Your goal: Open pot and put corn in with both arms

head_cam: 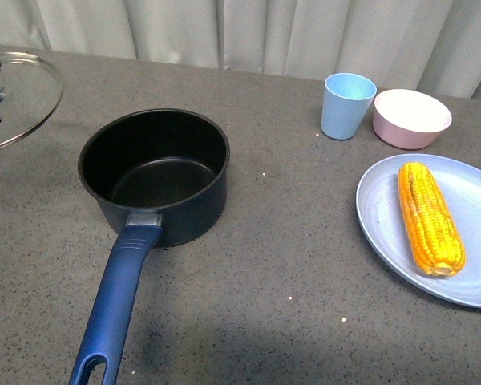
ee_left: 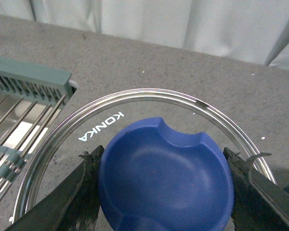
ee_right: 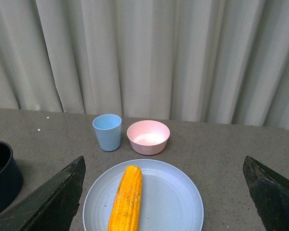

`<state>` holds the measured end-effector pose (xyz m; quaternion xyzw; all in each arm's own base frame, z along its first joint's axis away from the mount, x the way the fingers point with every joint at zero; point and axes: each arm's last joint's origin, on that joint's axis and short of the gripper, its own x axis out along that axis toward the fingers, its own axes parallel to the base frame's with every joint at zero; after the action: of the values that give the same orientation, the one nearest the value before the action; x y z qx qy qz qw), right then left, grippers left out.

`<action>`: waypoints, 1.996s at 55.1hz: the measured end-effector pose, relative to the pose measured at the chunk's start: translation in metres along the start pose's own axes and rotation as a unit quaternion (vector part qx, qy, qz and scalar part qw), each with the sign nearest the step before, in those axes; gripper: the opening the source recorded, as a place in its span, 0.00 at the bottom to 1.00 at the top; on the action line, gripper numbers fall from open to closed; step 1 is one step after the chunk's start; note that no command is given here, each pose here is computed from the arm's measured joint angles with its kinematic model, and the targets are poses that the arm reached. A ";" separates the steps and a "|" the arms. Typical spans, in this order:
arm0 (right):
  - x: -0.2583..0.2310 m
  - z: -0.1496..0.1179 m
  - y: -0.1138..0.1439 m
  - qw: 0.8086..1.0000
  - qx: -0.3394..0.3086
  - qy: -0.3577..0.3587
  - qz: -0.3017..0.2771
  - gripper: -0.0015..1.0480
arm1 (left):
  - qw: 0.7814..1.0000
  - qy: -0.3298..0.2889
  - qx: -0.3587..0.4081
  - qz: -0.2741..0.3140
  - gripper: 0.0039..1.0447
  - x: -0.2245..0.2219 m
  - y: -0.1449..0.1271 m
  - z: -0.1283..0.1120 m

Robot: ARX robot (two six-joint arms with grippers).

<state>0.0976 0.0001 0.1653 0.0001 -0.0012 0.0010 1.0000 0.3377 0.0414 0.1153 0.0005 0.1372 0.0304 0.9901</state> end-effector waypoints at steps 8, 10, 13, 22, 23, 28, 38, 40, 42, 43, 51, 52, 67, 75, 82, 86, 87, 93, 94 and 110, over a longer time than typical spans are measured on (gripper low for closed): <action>0.000 0.000 0.000 1.000 0.000 0.000 0.000 0.91 | 1.000 0.014 0.001 -0.001 0.61 0.007 0.010 -0.020; 0.000 0.000 0.000 1.000 0.000 0.000 0.000 0.91 | 1.000 0.017 0.000 -0.003 0.61 0.010 0.010 -0.024; 0.000 0.000 0.000 1.000 0.000 0.000 0.000 0.91 | 1.000 0.022 -0.002 -0.007 0.61 0.015 0.010 -0.031; 0.000 0.000 0.000 1.000 0.000 0.000 0.000 0.91 | 0.999 0.035 -0.015 -0.012 0.61 0.025 0.010 -0.046; 0.000 0.000 0.000 1.000 0.000 0.000 0.000 0.91 | 0.999 0.038 -0.016 -0.012 0.61 0.026 0.010 -0.049; 0.000 0.000 0.000 1.000 0.000 0.000 0.000 0.91 | 0.998 0.053 -0.020 -0.011 0.61 0.030 0.010 -0.057; 0.000 0.000 0.000 1.000 0.000 0.000 0.000 0.91 | 0.997 0.079 -0.022 -0.014 0.61 0.038 0.009 -0.072; 0.000 0.000 0.000 1.000 0.000 0.000 0.000 0.91 | 0.996 0.080 -0.022 -0.014 0.61 0.039 0.008 -0.072; 0.000 0.000 0.000 1.000 0.000 0.000 0.000 0.91 | 0.996 0.083 -0.022 -0.015 0.61 0.041 0.008 -0.073; 0.000 0.000 0.000 1.000 0.000 0.000 0.000 0.91 | 0.996 0.083 -0.021 -0.015 0.61 0.041 0.007 -0.073; 0.000 0.000 0.000 1.000 0.000 0.000 0.000 0.91 | 0.995 0.094 -0.011 -0.019 0.61 0.042 0.004 -0.077; 0.000 0.000 0.000 1.000 0.000 0.000 0.000 0.91 | 0.995 0.096 -0.010 -0.019 0.64 0.042 0.004 -0.078; 0.000 0.000 0.000 1.000 0.000 0.000 0.000 0.91 | 0.995 0.096 -0.004 -0.017 0.94 0.039 0.004 -0.074; 0.000 0.000 0.000 1.000 0.000 0.000 0.000 0.91 | 0.997 0.075 -0.006 -0.003 0.94 0.028 0.005 -0.055; 0.000 0.000 0.000 1.000 0.000 0.000 0.000 0.91 | 0.999 0.028 -0.017 0.015 0.94 0.002 0.007 -0.021; 0.000 0.000 0.000 1.000 0.000 0.000 0.000 0.91 | 0.999 -0.002 -0.020 0.043 0.94 -0.013 0.007 0.003; 0.000 0.000 0.000 1.000 0.000 0.000 0.000 0.91 | 0.999 -0.003 -0.022 0.048 0.94 -0.015 0.007 0.006; 0.000 0.000 0.000 1.000 0.000 0.000 0.000 0.91 | 0.996 -0.018 -0.043 0.074 0.94 -0.045 0.001 0.033; 0.000 0.000 0.000 1.000 0.000 0.000 0.000 0.91 | 0.996 -0.025 -0.041 0.070 0.93 -0.052 0.000 0.036; 0.000 0.000 0.000 1.000 0.000 0.000 0.000 0.91 | 0.991 -0.134 -0.007 -0.030 0.45 -0.121 -0.018 0.030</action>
<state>0.0976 0.0001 0.1653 0.0001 -0.0012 0.0010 1.0000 0.2313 0.0167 0.1772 -0.0063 0.0035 0.0010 1.0000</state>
